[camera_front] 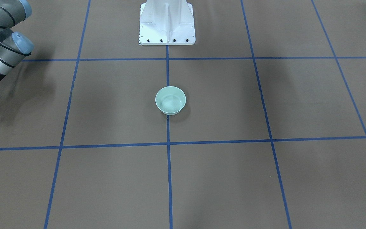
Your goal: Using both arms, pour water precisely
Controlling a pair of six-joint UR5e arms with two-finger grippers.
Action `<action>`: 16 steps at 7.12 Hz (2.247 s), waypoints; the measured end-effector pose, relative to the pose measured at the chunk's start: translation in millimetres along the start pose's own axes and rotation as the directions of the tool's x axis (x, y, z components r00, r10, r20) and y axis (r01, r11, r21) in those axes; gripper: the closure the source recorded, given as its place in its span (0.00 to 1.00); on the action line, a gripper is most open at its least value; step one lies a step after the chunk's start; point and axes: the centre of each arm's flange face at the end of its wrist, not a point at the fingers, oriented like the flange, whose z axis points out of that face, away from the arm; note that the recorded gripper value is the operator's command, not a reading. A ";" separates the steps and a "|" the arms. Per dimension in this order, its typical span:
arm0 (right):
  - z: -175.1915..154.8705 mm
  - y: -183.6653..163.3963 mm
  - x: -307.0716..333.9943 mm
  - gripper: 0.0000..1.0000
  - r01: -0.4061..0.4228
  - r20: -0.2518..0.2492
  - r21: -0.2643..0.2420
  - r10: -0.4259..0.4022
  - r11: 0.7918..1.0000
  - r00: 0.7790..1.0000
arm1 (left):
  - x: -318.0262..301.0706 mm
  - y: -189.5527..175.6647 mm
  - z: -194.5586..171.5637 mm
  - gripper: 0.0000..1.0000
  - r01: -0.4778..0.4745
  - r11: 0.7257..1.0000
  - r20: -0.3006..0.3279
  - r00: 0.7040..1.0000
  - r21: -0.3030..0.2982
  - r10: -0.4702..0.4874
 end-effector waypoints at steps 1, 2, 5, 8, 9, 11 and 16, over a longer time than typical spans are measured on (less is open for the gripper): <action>4.4 -14.4 -6.6 1.00 0.009 0.032 -0.021 -0.009 1.000 0.999 | -1.9 8.1 5.9 0.00 0.015 1.000 -0.022 1.000 -0.013 -0.016; 8.2 -32.5 -15.0 1.00 0.032 0.080 -0.044 -0.028 0.999 0.996 | -2.3 19.7 13.1 0.00 0.032 0.999 -0.070 0.997 -0.024 -0.034; 11.8 -85.1 -42.3 1.00 0.136 0.240 -0.164 -0.095 0.977 0.966 | -16.8 55.0 21.2 0.00 0.095 0.995 -0.129 0.987 -0.035 -0.099; -20.5 -111.0 -109.3 1.00 0.294 0.479 -0.233 -0.154 0.927 0.864 | -22.8 60.1 17.7 0.00 0.112 0.993 -0.129 0.985 -0.027 -0.115; -35.4 -115.4 -132.4 1.00 0.348 0.546 -0.201 -0.190 0.916 0.816 | -23.0 60.2 17.8 0.00 0.113 0.993 -0.129 0.985 -0.027 -0.115; -72.1 -108.6 -159.1 1.00 0.437 0.686 -0.105 -0.253 0.893 0.682 | -23.3 60.3 18.6 0.00 0.112 0.993 -0.129 0.985 -0.028 -0.115; -170.3 -79.5 -207.6 1.00 0.580 0.909 0.079 -0.297 0.810 0.291 | -23.1 60.3 18.6 0.00 0.114 0.993 -0.129 0.985 -0.028 -0.117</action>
